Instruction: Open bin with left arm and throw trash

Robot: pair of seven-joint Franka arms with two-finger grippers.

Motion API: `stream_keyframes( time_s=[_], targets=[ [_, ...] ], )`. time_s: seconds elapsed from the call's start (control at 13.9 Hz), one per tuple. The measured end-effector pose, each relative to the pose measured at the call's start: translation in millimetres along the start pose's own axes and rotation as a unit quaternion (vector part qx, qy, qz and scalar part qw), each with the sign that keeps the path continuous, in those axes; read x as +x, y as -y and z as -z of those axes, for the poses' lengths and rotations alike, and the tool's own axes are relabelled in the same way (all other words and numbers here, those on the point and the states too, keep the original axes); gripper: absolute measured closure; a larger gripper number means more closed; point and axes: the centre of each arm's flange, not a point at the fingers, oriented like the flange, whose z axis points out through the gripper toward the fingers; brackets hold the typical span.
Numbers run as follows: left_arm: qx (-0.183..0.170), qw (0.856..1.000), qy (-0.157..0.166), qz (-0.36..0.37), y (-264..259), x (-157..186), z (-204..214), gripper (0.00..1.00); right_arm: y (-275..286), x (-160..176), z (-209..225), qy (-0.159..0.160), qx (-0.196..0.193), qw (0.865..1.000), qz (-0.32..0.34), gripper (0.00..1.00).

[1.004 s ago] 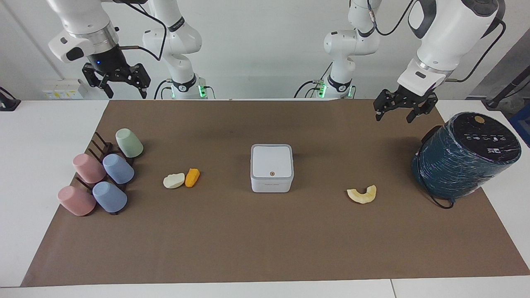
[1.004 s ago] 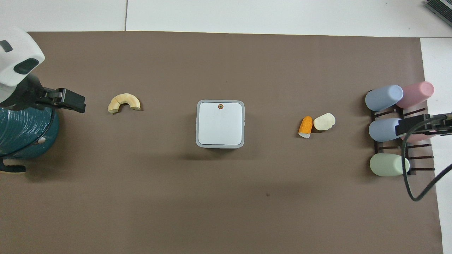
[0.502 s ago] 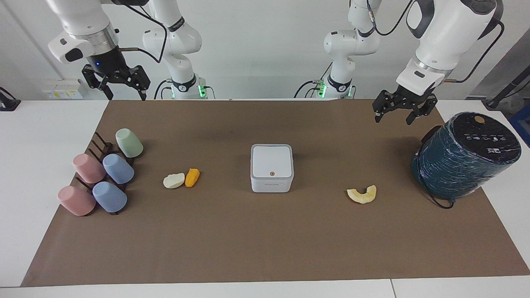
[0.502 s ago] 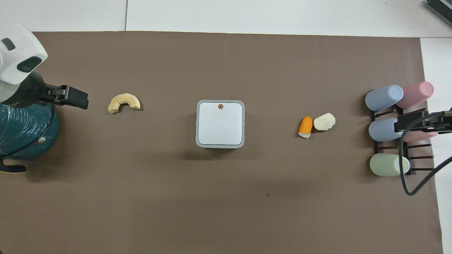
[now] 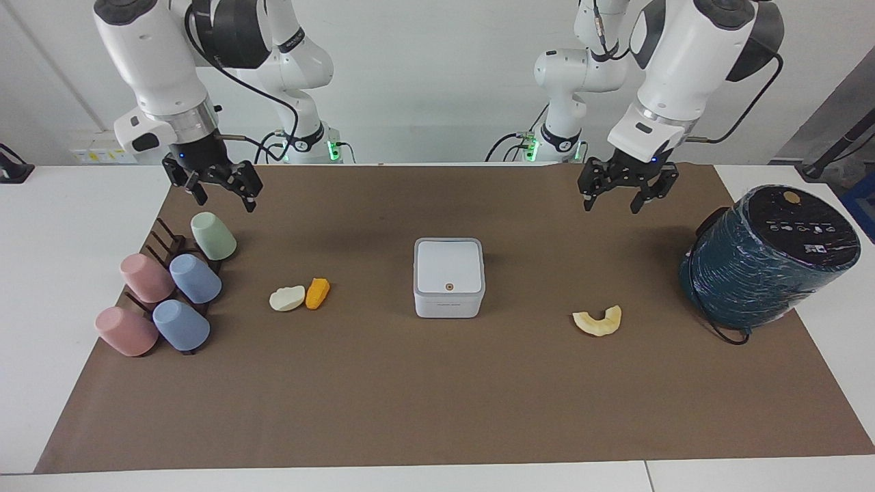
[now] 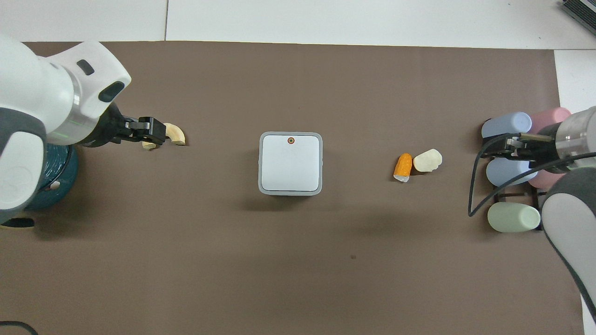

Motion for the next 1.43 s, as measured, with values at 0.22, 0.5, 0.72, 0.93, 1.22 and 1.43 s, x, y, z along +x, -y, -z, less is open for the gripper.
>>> stream_keyframes(
  time_s=[0.22, 0.5, 0.72, 0.93, 1.22, 1.43],
  targets=[
    [-0.020, 0.999, -0.017, 0.046, -41.6, -4.7, -9.5, 0.65, 7.0, 14.2, -50.0, 0.012, -0.004, 0.998, -0.054, 0.00],
    [-0.036, 0.996, -0.031, 0.070, -83.5, -12.4, -38.0, 0.99, 43.5, 30.0, -131.1, 0.019, -0.008, 0.994, -0.108, 0.00],
    [-0.056, 0.992, -0.049, 0.097, -113.6, -13.9, -63.9, 0.99, 49.0, 37.2, -173.2, 0.021, -0.010, 0.991, -0.132, 0.00],
    [-0.084, 0.988, -0.059, 0.117, -142.8, -13.5, -91.5, 0.99, 43.5, 32.2, -210.8, 0.019, -0.009, 0.989, -0.146, 0.00],
    [-0.115, 0.981, -0.074, 0.138, -160.7, -10.4, -115.6, 0.99, 44.2, 23.7, -224.6, 0.020, -0.010, 0.987, -0.158, 0.00],
    [-0.130, 0.976, -0.084, 0.154, -163.4, -10.8, -124.0, 0.99, 42.8, 19.4, -232.2, 0.018, -0.008, 0.987, -0.158, 0.00]
  ],
)
